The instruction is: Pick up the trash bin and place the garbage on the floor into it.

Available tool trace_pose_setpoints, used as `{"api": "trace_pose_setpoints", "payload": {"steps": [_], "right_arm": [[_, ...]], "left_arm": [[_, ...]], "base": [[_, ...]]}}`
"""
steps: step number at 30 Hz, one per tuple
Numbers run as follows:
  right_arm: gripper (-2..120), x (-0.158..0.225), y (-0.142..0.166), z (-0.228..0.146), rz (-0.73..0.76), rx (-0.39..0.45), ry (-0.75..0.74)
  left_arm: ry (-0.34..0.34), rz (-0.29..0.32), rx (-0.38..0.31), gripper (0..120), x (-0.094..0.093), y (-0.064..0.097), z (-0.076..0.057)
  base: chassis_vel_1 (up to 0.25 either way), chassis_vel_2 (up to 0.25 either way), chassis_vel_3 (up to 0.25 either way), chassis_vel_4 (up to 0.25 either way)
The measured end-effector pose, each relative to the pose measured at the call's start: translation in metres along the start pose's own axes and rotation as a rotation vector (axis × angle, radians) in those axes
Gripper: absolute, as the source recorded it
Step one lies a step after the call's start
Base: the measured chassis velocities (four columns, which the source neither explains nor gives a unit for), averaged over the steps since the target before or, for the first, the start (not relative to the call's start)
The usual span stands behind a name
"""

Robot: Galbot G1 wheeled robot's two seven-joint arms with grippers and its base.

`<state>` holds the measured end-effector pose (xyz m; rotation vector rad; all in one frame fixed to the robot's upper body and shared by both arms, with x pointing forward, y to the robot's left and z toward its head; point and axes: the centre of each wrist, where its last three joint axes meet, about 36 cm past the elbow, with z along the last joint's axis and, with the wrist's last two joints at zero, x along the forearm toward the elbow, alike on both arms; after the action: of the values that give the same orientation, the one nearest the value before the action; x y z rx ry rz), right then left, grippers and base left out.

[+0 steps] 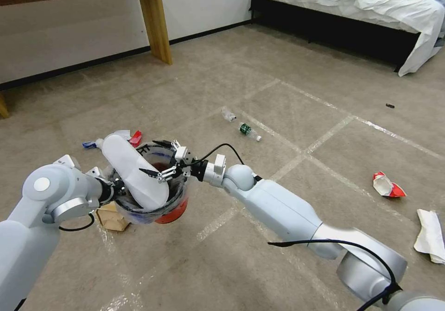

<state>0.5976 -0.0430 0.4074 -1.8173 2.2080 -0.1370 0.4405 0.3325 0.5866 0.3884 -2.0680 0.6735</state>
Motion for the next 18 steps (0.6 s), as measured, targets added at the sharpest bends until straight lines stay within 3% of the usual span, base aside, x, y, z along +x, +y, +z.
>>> {"api": "trace_pose_setpoints", "payload": {"steps": [18], "right_arm": [[100,0.011,-0.030,-0.021,-0.134,0.117,0.109]], "left_arm": [[-0.009,0.007,-0.011,0,0.003,-0.003,-0.001]], "base": [[0.000,0.000,0.000,0.000]]}}
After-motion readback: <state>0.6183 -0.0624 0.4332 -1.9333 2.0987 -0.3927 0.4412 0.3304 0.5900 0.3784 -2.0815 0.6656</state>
